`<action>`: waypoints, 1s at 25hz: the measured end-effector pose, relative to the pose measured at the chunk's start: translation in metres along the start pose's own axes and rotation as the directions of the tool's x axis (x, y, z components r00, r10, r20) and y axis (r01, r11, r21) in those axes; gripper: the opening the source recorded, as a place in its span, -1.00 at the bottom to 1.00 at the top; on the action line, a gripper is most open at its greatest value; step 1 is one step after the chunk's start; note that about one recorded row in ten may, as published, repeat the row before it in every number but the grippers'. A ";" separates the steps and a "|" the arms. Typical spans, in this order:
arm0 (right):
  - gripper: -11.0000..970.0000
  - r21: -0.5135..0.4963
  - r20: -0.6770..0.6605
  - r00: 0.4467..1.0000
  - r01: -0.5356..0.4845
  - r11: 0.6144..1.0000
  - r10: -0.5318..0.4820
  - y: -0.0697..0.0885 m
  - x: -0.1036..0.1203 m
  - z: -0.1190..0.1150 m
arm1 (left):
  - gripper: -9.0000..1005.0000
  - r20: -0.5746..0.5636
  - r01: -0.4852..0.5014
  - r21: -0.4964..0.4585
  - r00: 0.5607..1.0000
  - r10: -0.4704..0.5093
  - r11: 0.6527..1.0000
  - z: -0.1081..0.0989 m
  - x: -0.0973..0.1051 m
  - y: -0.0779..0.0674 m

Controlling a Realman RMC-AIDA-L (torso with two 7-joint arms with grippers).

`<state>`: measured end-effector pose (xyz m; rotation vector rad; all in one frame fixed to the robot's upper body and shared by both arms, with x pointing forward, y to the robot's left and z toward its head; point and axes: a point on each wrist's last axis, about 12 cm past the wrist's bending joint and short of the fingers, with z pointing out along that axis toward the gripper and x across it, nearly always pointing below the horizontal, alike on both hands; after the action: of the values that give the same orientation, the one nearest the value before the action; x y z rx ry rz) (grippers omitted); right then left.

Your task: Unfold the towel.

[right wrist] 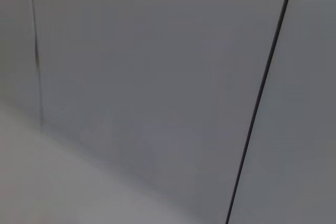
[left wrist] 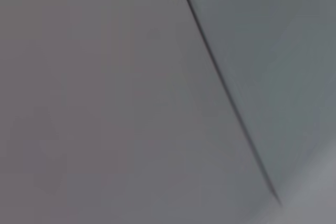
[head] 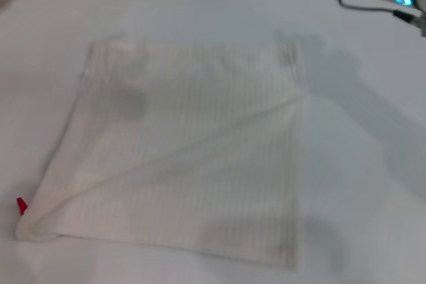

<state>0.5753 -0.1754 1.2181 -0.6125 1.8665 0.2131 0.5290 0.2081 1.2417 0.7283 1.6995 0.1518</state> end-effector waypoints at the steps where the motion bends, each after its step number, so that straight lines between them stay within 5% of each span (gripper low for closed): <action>1: -0.89 0.048 0.126 0.992 -0.018 0.999 0.012 0.002 0.002 -0.016 | 0.32 0.128 0.014 -0.092 0.992 -0.002 0.996 -0.007 0.002 0.006; 7: -0.89 0.170 0.396 0.917 -0.122 0.978 0.046 0.008 0.028 -0.038 | 0.34 0.332 0.095 -0.276 0.943 0.002 0.956 -0.027 0.028 0.013; 10: -0.89 0.228 0.466 0.884 -0.164 0.960 0.040 0.013 0.058 -0.041 | 0.35 0.386 0.155 -0.330 0.922 -0.016 0.931 -0.032 0.058 0.007; 11: -0.89 0.279 0.520 0.854 -0.186 0.942 0.015 0.015 0.087 -0.042 | 0.36 0.393 0.192 -0.353 0.919 -0.040 0.916 -0.032 0.084 0.004; 12: -0.89 0.279 0.520 0.854 -0.186 0.942 0.015 0.015 0.087 -0.042 | 0.36 0.393 0.192 -0.353 0.919 -0.040 0.916 -0.032 0.084 0.004; 15: -0.88 0.372 0.614 0.787 -0.231 0.899 -0.052 0.013 0.133 -0.058 | 0.42 0.412 0.249 -0.379 0.908 -0.078 0.891 -0.032 0.129 -0.006; 16: -0.88 0.415 0.663 0.746 -0.298 0.860 -0.062 0.008 0.166 -0.071 | 0.45 0.424 0.275 -0.385 0.901 -0.095 0.881 -0.032 0.156 -0.013; 17: -0.88 0.415 0.663 0.746 -0.298 0.860 -0.062 0.008 0.166 -0.071 | 0.48 0.424 0.275 -0.385 0.901 -0.095 0.881 -0.032 0.156 -0.013; 21: -0.88 0.538 0.678 0.724 -0.371 0.757 -0.127 -0.004 0.218 -0.105 | 0.55 0.404 0.369 -0.408 0.893 -0.197 0.835 -0.037 0.212 -0.022; 25: -0.88 0.575 0.651 0.746 -0.366 0.732 -0.139 -0.005 0.231 -0.114 | 0.55 0.415 0.426 -0.398 0.873 -0.254 0.812 -0.040 0.225 -0.023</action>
<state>0.4245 -0.2993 1.0508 0.1241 1.1358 -0.1686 0.4641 0.3223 1.0527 0.0522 1.3461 0.1695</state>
